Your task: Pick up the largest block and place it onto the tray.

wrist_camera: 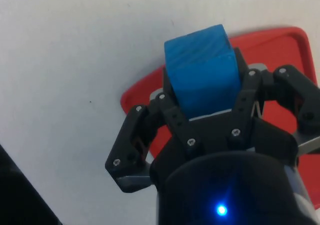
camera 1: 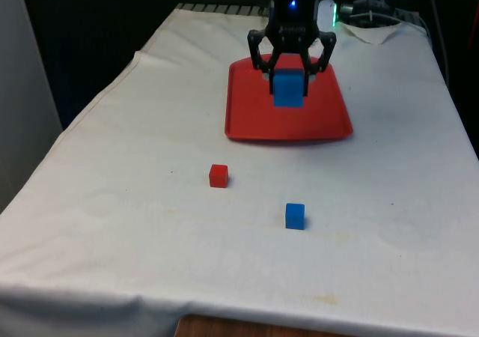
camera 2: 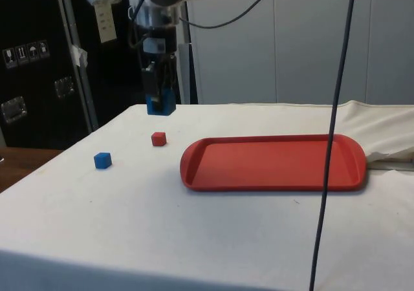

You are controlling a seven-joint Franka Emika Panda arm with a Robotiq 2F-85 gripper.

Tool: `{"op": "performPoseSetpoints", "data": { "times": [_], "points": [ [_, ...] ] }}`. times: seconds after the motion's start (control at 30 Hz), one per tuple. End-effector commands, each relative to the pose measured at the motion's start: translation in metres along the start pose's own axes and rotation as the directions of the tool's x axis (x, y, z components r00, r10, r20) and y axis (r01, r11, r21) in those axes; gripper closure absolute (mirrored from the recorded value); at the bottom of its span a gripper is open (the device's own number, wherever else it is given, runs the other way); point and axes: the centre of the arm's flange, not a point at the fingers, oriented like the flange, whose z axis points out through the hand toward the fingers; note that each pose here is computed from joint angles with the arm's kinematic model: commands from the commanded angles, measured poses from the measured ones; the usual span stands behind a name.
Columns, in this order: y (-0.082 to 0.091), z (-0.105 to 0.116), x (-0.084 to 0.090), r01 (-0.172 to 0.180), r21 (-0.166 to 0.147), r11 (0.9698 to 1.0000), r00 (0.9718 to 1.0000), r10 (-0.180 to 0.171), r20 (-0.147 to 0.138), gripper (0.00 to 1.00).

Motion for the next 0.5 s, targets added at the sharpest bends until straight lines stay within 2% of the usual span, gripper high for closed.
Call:
{"op": "performPoseSetpoints", "data": {
  "times": [0.0,0.03,0.27,0.3,0.33,0.47],
  "points": [
    [0.000,-0.002,-0.002,0.002,0.002,1.0000,1.0000,-0.002,-0.002,1.00],
    [0.001,-0.004,-0.007,0.000,-0.011,0.9999,1.0000,0.000,-0.008,1.00],
    [0.004,-0.015,-0.022,0.013,-0.002,0.9999,0.9998,-0.013,-0.016,1.00],
    [0.002,-0.013,-0.017,0.015,0.012,0.9998,0.9999,-0.015,-0.008,1.00],
    [0.004,-0.016,-0.023,0.016,-0.001,0.9999,0.9997,-0.016,-0.017,1.00],
    [0.005,-0.019,-0.031,0.022,0.005,0.9997,0.9995,-0.022,-0.023,1.00]
  ]
}}
